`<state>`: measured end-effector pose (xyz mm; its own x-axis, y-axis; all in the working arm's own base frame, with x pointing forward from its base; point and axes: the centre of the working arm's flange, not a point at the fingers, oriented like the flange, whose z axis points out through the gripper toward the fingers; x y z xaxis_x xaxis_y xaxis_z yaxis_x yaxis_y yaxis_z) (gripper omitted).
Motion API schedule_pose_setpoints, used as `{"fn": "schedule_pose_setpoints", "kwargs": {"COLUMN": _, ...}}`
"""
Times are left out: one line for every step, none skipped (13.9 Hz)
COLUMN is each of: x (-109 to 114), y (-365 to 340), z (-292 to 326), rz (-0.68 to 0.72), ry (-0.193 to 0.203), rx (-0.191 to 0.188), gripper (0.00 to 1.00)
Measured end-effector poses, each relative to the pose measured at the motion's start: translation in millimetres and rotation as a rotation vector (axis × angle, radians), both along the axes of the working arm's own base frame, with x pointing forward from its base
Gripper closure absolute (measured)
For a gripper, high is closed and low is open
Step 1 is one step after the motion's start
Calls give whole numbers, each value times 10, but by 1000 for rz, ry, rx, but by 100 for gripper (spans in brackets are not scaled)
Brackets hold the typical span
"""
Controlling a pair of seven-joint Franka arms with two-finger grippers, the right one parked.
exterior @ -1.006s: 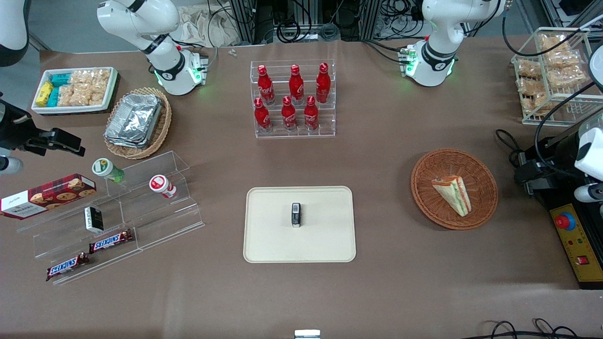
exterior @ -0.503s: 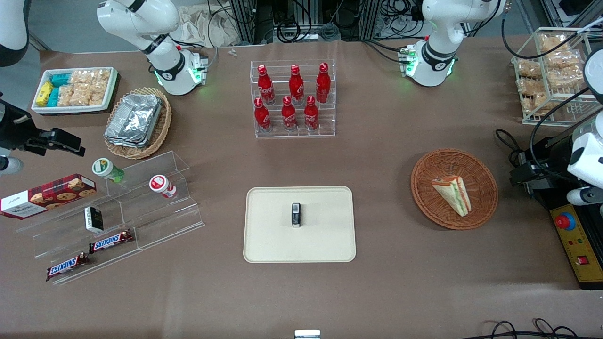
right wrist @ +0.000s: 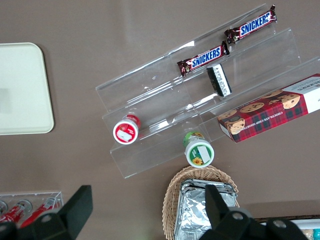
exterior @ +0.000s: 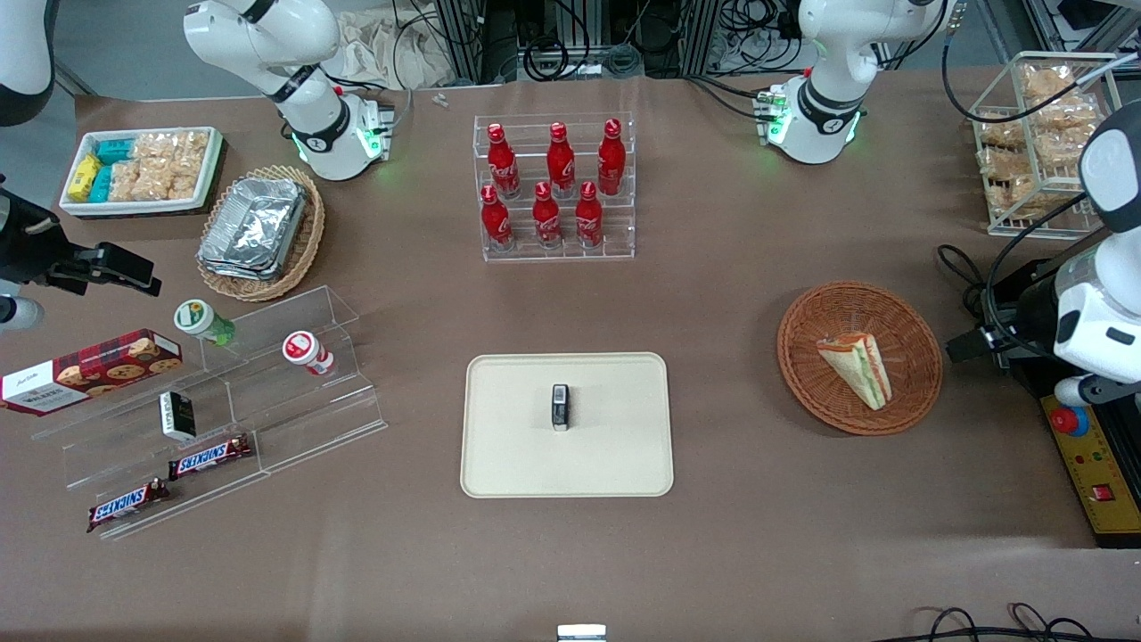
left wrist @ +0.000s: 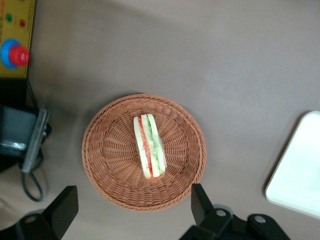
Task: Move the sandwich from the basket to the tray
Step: 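Move the left gripper over the sandwich in the wicker basket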
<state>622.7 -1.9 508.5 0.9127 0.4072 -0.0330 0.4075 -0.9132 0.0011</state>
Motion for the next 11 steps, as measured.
{"fn": "schedule_pose_setpoints", "kwargs": {"x": -1, "y": -5, "z": -131, "rz": 100, "ry": 3, "rx": 3, "gripper": 0}}
{"fn": "schedule_pose_setpoints", "kwargs": {"x": -9, "y": -24, "z": -270, "rz": 189, "ry": 8, "rx": 5, "gripper": 0}}
{"fn": "schedule_pose_setpoints", "kwargs": {"x": -19, "y": -53, "z": -401, "rz": 257, "ry": 14, "rx": 8, "gripper": 0}}
{"fn": "schedule_pose_setpoints", "kwargs": {"x": -28, "y": -80, "z": -533, "rz": 307, "ry": 14, "rx": 9, "gripper": 0}}
{"fn": "schedule_pose_setpoints", "kwargs": {"x": -41, "y": -101, "z": -662, "rz": 338, "ry": 10, "rx": 9, "gripper": 0}}
{"fn": "schedule_pose_setpoints", "kwargs": {"x": -65, "y": -113, "z": -795, "rz": 357, "ry": 5, "rx": 9, "gripper": 0}}
{"fn": "schedule_pose_setpoints", "kwargs": {"x": -94, "y": -115, "z": -924, "rz": 366, "ry": -2, "rx": 8, "gripper": 0}}
{"fn": "schedule_pose_setpoints", "kwargs": {"x": -132, "y": -116, "z": -1050, "rz": 370, "ry": -12, "rx": 6, "gripper": 0}}
{"fn": "schedule_pose_setpoints", "kwargs": {"x": -183, "y": -124, "z": -1165, "rz": 372, "ry": -24, "rx": 4, "gripper": 0}}
{"fn": "schedule_pose_setpoints", "kwargs": {"x": -246, "y": -150, "z": -1271, "rz": 369, "ry": -39, "rx": 1, "gripper": 0}}
{"fn": "schedule_pose_setpoints", "kwargs": {"x": -318, "y": -207, "z": -1366, "rz": 360, "ry": -55, "rx": -2, "gripper": 0}}
